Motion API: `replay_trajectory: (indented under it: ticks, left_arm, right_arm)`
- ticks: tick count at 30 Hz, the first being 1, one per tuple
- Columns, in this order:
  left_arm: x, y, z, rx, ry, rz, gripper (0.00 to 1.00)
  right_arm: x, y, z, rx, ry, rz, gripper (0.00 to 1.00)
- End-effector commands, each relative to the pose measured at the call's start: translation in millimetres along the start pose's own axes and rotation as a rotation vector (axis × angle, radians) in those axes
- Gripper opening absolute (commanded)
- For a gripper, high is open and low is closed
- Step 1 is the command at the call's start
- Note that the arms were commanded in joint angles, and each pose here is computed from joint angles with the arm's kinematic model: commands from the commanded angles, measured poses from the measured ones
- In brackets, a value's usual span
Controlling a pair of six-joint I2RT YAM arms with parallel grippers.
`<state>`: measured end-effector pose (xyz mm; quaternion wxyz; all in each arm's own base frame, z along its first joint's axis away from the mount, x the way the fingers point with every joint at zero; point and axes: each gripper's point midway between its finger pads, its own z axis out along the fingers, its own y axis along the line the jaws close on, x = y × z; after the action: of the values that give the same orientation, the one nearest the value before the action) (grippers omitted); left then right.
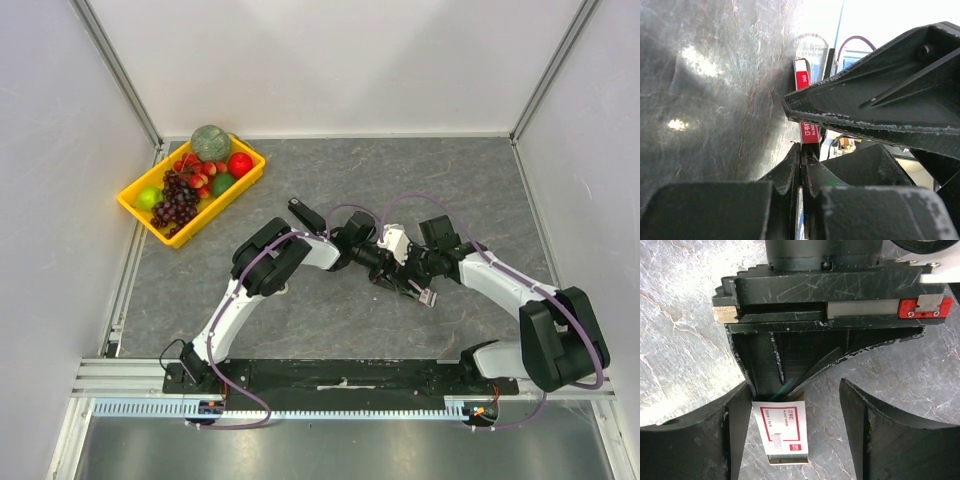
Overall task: Load the staples into the stapler
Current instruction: Open the staple box at the center of the board.
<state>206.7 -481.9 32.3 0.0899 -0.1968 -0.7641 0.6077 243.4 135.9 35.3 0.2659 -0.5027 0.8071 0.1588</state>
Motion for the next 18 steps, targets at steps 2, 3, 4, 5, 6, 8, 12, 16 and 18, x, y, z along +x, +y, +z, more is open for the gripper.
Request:
replay_trajectory:
  ticks: [2, 3, 4, 5, 6, 8, 12, 16, 18]
  left_arm:
    - [31.5, -14.6, 12.8, 0.060, 0.124, -0.010, 0.04]
    - [31.0, -14.1, 11.5, 0.059, 0.121, -0.012, 0.04]
    - [30.6, -14.7, 11.4, 0.059, 0.119, -0.011, 0.04]
    - [29.5, -14.1, 9.6, 0.057, 0.114, -0.011, 0.04]
    - [28.6, -13.9, 8.3, 0.057, 0.111, -0.011, 0.04]
    - [26.6, -13.6, 5.9, 0.055, 0.104, -0.012, 0.04]
    - [21.1, -13.1, 1.0, 0.054, 0.087, -0.009, 0.04]
    - [15.5, -13.3, -4.2, 0.053, 0.070, -0.007, 0.04]
    - [12.8, -15.0, -6.1, 0.054, 0.062, -0.002, 0.04]
  right_arm:
    - [-48.1, -40.4, -22.4, 0.174, -0.143, -0.143, 0.84]
    - [-47.1, -40.1, -25.1, 0.175, -0.138, -0.147, 0.87]
    - [-43.6, -39.1, -31.7, 0.176, -0.127, -0.166, 0.89]
    - [-40.3, -40.0, -35.3, 0.184, -0.116, -0.170, 0.90]
    - [-36.7, -38.8, -40.7, 0.188, -0.108, -0.178, 0.91]
    - [-25.9, -43.9, -47.3, 0.201, -0.094, -0.175, 0.93]
    - [-6.1, -43.5, -59.1, 0.197, -0.052, -0.159, 0.93]
    - [8.4, -33.0, -63.0, 0.157, -0.016, -0.177, 0.94]
    - [15.2, -28.1, -63.3, 0.141, 0.004, -0.181, 0.94]
